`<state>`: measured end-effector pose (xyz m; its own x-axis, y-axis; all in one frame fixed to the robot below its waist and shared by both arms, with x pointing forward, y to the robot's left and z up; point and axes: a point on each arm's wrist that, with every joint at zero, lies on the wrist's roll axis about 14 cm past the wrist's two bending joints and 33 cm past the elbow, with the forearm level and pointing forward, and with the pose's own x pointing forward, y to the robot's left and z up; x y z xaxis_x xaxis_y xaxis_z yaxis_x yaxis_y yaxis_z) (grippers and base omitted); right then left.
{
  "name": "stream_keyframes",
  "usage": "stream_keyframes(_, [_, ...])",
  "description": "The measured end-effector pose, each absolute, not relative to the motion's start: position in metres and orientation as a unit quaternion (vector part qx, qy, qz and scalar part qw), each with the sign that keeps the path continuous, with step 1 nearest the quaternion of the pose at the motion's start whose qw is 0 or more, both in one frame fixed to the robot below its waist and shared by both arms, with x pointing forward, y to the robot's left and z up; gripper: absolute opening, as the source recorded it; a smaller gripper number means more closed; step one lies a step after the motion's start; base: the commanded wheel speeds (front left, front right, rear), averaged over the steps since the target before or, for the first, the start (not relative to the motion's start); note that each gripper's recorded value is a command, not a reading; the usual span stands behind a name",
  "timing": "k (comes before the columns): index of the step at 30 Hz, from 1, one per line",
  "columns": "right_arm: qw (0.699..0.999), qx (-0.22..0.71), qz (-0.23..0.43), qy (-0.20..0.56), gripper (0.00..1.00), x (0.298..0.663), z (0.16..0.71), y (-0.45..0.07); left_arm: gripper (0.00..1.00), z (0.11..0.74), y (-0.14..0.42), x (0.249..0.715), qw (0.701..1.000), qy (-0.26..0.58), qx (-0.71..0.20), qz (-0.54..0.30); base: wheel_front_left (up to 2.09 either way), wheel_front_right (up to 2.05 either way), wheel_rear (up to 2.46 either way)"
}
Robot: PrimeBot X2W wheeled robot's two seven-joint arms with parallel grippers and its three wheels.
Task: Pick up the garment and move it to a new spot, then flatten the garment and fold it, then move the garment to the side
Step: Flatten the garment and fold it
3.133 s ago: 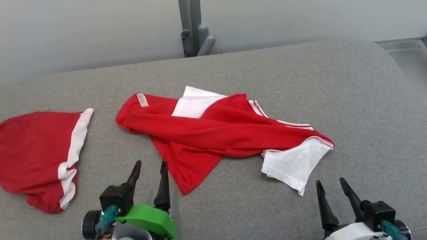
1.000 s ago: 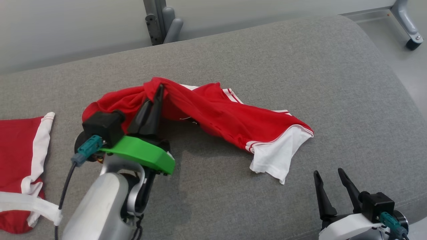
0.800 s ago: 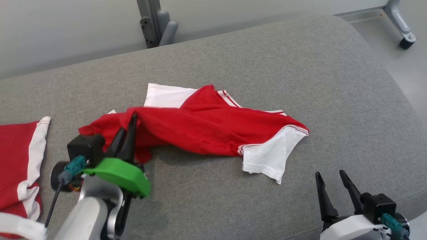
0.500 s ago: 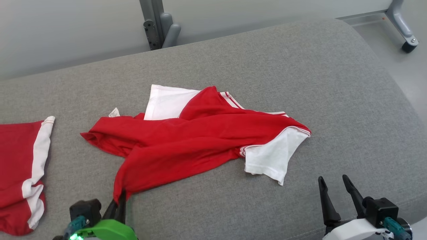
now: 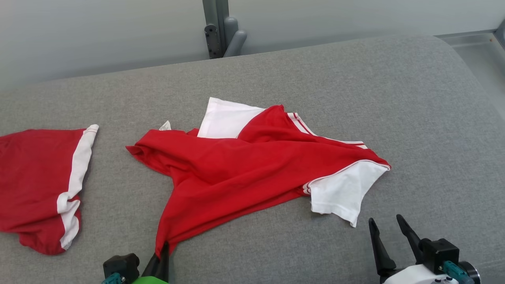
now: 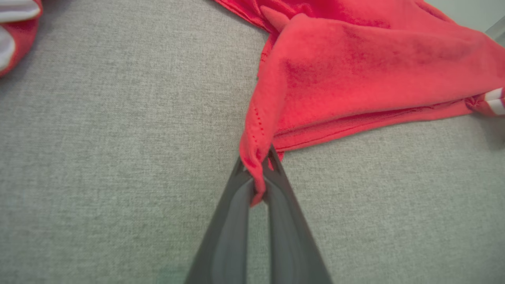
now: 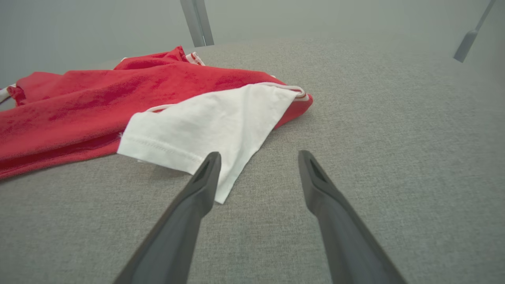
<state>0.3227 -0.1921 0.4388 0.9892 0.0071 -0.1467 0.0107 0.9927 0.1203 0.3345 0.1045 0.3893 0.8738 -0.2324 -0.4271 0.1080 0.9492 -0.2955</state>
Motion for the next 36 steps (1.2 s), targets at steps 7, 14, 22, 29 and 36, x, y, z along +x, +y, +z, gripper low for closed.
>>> stream_keyframes(7, [0.993,0.057,0.027,0.1,1.0,0.328,0.424,-0.177,0.0,0.394,0.108,0.336,0.962,0.222,-0.134,-0.083,0.0,0.0,0.0])
stream_keyframes(14, [0.989,0.059,0.045,0.126,1.0,0.341,0.409,-0.165,0.0,0.396,0.108,0.339,0.963,0.219,-0.133,-0.084,0.0,0.0,0.0])
stream_keyframes(22, [0.989,0.06,0.055,0.125,1.0,0.349,0.411,-0.158,0.71,0.402,0.109,0.342,0.965,0.204,-0.141,-0.079,0.0,0.0,0.0])
stream_keyframes(29, [0.993,0.055,0.052,0.092,1.0,0.339,0.429,-0.162,1.0,0.409,0.117,0.329,0.972,0.175,-0.146,-0.063,0.0,0.0,0.0])
stream_keyframes(36, [0.998,0.034,0.036,0.036,1.0,0.33,0.462,-0.18,1.0,0.437,0.131,0.321,0.979,0.113,-0.157,-0.063,0.0,0.0,0.0])
